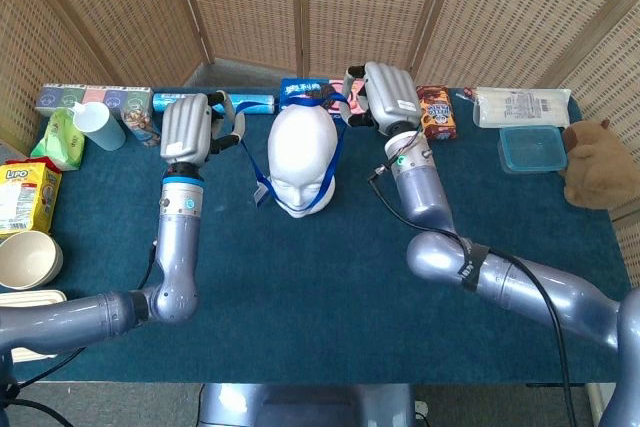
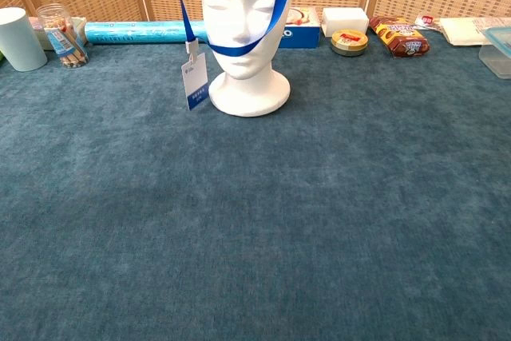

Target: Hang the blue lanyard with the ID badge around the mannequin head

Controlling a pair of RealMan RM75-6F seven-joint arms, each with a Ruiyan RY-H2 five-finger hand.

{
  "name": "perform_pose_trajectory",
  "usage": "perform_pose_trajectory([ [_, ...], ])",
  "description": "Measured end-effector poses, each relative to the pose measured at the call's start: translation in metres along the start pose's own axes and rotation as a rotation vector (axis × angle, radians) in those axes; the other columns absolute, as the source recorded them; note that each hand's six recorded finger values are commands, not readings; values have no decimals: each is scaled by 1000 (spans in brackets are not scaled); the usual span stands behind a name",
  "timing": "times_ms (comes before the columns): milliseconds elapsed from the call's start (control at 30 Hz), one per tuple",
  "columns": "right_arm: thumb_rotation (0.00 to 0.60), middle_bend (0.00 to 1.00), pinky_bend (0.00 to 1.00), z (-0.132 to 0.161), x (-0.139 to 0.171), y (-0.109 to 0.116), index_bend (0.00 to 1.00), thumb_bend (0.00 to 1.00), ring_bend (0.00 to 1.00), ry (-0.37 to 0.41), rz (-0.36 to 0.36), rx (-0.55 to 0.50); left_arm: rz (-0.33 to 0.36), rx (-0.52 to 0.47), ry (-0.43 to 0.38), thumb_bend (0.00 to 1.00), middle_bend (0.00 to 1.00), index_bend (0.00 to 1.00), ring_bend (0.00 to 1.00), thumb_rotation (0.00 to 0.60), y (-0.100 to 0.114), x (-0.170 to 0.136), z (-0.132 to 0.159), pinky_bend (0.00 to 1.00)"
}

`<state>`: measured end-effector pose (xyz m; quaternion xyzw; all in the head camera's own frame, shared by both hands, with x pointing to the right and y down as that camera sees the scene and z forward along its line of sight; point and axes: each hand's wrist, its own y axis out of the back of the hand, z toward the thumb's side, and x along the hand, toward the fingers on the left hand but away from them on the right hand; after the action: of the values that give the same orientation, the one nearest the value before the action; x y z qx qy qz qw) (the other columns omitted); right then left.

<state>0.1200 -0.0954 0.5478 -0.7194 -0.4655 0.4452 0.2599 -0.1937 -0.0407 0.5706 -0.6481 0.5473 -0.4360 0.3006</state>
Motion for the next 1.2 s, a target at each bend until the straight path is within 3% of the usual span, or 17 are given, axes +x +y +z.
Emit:
perform_pose_trajectory([
  [133, 600, 910, 1000, -3, -5, -1, 579, 430, 1000, -12, -6, 58, -4, 32, 3, 423, 992, 610, 994, 514, -5, 2, 2, 999],
  [167, 600, 878, 1000, -4, -6, -1, 541, 425, 996, -15, -6, 74, -8, 37, 7, 403, 932, 555, 934, 515, -6, 2, 1, 967],
  [233, 600, 797, 968, -7, -9, -3, 464, 416, 930, -20, 2, 101, -26, 38, 15, 348, 709, 402, 697, 514, -10, 1, 1, 818],
  [300, 600, 635, 794, -8, -11, -7, 365, 392, 732, -18, 21, 112, -47, 50, 22, 272, 385, 192, 336, 507, -13, 0, 0, 533],
  [367, 578, 488, 580, -9, -13, -11, 290, 364, 534, -17, 42, 120, -76, 69, 34, 214, 214, 82, 147, 507, -17, -1, -2, 355],
  [433, 546, 405, 458, -11, -14, -15, 250, 346, 422, -17, 64, 129, -102, 84, 44, 172, 134, 53, 55, 507, -18, -2, -3, 271],
  [500, 491, 321, 347, -12, -16, -17, 212, 330, 319, -17, 79, 133, -114, 92, 47, 150, 98, 51, 14, 505, -17, -2, -4, 229],
  [667, 453, 247, 298, -13, -19, -18, 193, 310, 250, -16, 93, 134, -122, 98, 53, 145, 77, 42, 0, 506, -14, -1, -6, 208],
  [967, 455, 258, 292, -13, -7, -3, 196, 308, 244, 25, 57, 61, -157, 111, 55, 151, 79, 43, 30, 503, -1, -13, -33, 209],
  [1200, 460, 277, 292, -31, 26, 7, 230, 320, 244, 51, -3, 40, -174, 198, 25, 155, 79, 43, 32, 508, 15, -39, -74, 209],
])
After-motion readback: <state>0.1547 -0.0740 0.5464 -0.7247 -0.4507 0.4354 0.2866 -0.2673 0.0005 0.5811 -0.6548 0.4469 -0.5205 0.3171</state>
